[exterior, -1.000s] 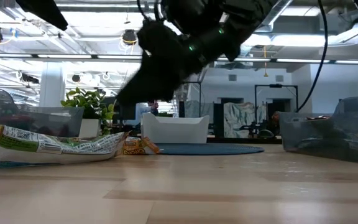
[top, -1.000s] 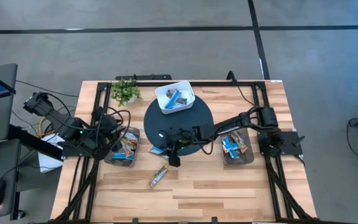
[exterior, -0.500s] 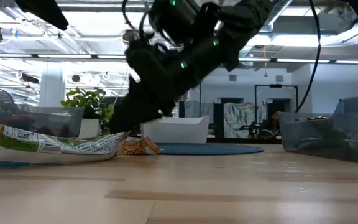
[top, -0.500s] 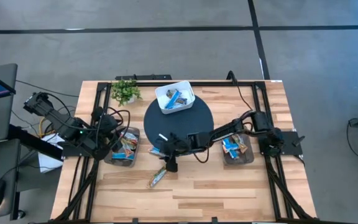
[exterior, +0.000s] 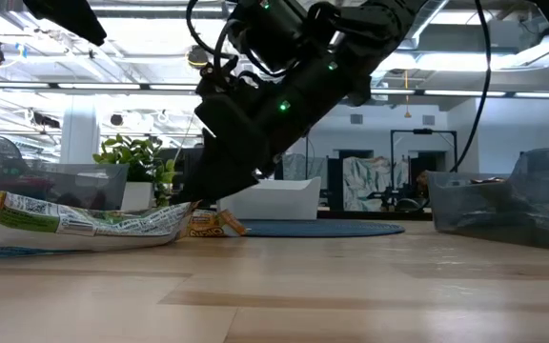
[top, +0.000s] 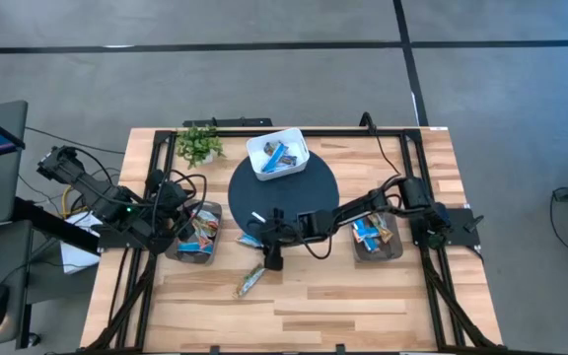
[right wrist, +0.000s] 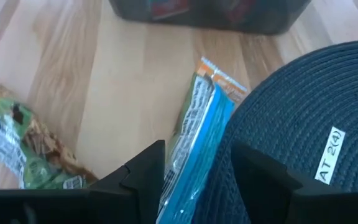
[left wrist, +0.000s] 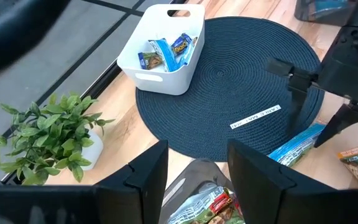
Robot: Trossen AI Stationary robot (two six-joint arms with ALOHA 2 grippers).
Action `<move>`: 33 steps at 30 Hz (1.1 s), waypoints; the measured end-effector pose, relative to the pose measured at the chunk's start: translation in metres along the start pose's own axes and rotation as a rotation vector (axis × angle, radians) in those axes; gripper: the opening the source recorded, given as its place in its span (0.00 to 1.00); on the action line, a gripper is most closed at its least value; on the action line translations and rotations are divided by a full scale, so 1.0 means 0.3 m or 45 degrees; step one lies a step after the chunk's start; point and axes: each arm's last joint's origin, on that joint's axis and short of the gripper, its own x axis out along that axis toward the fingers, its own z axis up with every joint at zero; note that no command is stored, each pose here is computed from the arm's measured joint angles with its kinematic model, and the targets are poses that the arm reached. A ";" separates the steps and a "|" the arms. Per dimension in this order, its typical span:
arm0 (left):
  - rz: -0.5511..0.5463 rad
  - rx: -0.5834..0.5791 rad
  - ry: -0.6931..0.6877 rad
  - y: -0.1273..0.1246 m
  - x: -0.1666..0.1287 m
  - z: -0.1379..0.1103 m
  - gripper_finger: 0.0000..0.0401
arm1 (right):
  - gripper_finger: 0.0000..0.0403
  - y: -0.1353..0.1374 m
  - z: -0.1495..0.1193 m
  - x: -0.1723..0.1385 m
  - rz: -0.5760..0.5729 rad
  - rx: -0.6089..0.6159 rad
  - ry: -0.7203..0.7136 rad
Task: Pick and place Granola Bars by type
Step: Put the yellow granola bar into the right black bin
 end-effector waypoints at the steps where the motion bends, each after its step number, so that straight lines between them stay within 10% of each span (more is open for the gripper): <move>1: 0.000 0.000 0.000 0.000 0.000 0.000 0.40 | 0.44 0.004 -0.001 0.000 0.004 -0.014 0.005; 33: -0.002 -0.012 -0.008 -0.001 0.000 0.002 0.40 | 0.13 -0.005 -0.021 0.004 0.019 0.102 0.077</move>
